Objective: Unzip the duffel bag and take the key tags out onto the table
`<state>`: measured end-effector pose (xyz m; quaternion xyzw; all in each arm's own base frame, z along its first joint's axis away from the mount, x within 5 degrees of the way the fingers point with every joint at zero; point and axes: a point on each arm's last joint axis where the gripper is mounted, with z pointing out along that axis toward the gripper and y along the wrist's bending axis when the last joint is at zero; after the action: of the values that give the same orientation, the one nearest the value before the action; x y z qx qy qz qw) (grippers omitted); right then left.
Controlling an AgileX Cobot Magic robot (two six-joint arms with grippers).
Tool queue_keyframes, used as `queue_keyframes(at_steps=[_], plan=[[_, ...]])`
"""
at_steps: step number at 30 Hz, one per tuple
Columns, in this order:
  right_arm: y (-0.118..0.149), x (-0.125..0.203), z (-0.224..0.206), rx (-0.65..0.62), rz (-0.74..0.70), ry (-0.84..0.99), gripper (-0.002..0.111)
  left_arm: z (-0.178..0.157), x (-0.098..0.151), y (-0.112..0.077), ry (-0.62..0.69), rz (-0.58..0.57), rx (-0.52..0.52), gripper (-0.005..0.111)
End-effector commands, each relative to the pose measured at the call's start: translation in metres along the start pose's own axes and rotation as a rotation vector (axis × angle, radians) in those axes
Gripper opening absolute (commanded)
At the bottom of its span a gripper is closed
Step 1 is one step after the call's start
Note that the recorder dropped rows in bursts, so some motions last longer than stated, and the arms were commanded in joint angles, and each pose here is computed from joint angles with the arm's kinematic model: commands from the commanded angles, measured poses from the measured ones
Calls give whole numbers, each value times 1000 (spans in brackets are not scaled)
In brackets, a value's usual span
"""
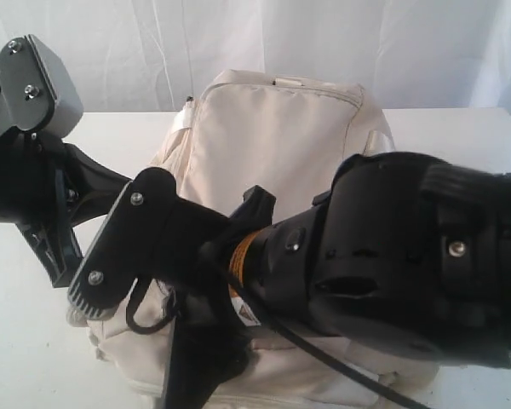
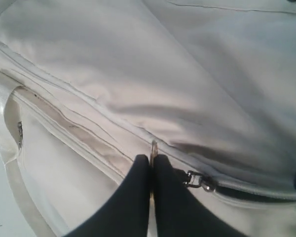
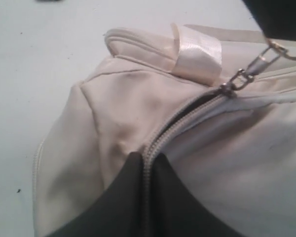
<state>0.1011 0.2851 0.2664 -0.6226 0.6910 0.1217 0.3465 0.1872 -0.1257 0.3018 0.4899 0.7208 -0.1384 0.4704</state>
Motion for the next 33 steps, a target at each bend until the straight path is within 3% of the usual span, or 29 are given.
queue_keyframes(at_steps=[1, 14, 26, 33], plan=[[19, 7, -4, -59, -10, 98, 0, 0, -2, 6, -20, -24, -57, 0], [20, 52, -26, -8, 47, 313, 0, 0, -3, 7, -24, -36, -73, 0], [-3, 120, -54, 333, 228, 500, 0, 0, -2, 8, -18, -38, -78, 0], [-33, 151, -67, 481, 381, 601, 0, 0, 0, 11, -1, -72, -103, 0]])
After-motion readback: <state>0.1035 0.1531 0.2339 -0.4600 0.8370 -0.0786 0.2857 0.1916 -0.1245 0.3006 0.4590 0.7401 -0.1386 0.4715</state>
